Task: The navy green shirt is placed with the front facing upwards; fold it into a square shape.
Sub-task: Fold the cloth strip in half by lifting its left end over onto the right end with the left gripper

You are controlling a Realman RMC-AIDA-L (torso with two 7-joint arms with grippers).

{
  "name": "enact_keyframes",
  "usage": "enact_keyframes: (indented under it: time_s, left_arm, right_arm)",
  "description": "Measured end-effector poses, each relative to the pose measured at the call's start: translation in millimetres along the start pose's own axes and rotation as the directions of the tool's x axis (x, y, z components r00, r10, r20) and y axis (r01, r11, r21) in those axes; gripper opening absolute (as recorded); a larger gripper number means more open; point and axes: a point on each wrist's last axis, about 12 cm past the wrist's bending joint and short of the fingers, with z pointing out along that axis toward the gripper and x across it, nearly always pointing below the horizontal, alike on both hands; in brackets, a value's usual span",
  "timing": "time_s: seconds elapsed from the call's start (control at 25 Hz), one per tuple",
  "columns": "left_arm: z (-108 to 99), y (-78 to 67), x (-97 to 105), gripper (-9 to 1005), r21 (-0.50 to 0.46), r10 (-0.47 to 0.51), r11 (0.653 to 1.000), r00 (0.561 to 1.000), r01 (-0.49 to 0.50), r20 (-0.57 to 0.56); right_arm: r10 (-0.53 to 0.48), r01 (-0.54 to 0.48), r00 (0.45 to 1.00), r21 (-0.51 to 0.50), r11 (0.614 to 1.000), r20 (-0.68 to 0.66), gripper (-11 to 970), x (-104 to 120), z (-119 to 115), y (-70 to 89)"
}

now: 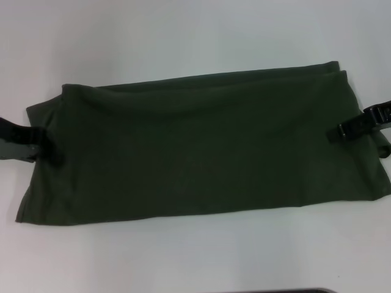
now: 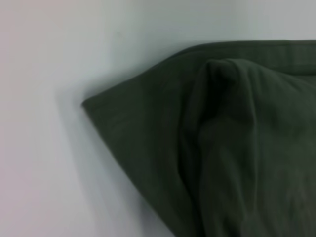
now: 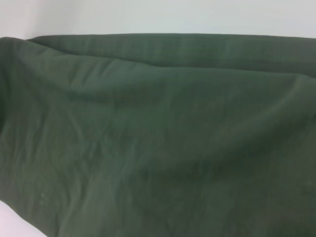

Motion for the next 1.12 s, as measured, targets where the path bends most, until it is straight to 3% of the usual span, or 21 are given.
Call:
enact_keyframes:
  time_s: [0.12, 0.32, 0.6, 1.12]
  left_arm:
    - [-9, 3.6, 3, 68, -0.017, 0.000, 1.000, 1.000, 0.000, 0.005]
    - [-31, 23.0, 11, 68, -0.102, -0.060, 0.993, 0.997, 0.064, 0.045]
    - [-43, 33.6, 14, 69, -0.161, -0.092, 0.982, 0.993, 0.103, 0.075]
    - [-47, 31.7, 16, 69, -0.151, -0.088, 0.984, 0.993, 0.098, 0.072]
  right_arm:
    - [0.000, 0.000, 1.000, 0.000, 1.000, 0.000, 684, 0, 0, 0.1]
    - [0.007, -0.007, 1.000, -0.001, 1.000, 0.004, 684, 0, 0, -0.3]
    - [0.010, -0.010, 1.000, -0.003, 1.000, 0.008, 683, -1, -1, 0.2]
    - [0.009, -0.009, 1.000, -0.001, 1.000, 0.011, 683, -2, -1, 0.2]
